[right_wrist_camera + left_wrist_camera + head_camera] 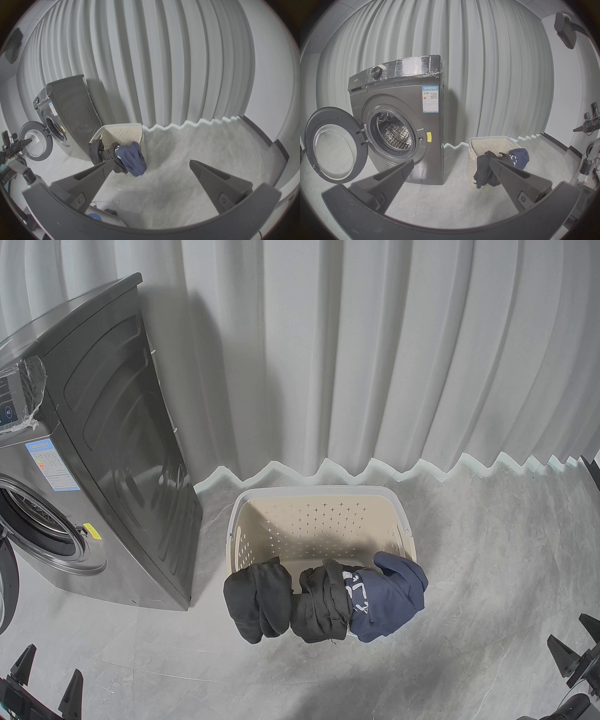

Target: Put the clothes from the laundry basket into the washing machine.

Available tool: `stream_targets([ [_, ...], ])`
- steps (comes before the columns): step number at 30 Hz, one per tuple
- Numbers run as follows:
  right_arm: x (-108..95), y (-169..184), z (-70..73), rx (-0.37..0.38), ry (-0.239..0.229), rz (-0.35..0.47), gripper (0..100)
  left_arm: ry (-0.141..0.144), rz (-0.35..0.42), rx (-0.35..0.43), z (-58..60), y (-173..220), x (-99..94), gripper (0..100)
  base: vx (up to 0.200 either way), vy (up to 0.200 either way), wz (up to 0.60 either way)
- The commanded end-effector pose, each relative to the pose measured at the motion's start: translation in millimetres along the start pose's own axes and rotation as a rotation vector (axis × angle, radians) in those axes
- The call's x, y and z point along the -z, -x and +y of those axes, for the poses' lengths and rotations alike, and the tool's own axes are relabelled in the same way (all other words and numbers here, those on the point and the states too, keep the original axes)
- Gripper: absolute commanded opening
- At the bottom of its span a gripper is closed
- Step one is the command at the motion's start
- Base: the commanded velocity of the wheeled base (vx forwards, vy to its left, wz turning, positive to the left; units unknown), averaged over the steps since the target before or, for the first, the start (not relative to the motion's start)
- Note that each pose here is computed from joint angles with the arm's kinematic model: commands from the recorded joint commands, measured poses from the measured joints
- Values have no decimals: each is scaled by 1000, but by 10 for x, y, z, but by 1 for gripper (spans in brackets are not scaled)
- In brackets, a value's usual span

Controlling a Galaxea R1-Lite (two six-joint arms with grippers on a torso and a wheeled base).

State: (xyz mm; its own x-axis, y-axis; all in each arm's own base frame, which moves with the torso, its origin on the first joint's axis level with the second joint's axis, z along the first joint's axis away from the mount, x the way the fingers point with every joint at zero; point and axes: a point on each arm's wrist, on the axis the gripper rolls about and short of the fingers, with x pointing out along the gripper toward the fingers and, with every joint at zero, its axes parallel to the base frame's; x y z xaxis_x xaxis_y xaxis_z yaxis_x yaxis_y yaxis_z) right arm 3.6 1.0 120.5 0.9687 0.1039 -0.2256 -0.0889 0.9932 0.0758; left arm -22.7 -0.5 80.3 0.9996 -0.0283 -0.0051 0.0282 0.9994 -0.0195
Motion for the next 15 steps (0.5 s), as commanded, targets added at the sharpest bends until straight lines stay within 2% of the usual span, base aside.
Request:
stream_targets([
  [1,-128,-532,20,-41,-56,250,100,1,-2,-1,1,2,44,100,0,0,0],
  [15,-137,-989,26,-31,-59,361,100,1,-1,-1,1,1,48,100,0,0,0],
])
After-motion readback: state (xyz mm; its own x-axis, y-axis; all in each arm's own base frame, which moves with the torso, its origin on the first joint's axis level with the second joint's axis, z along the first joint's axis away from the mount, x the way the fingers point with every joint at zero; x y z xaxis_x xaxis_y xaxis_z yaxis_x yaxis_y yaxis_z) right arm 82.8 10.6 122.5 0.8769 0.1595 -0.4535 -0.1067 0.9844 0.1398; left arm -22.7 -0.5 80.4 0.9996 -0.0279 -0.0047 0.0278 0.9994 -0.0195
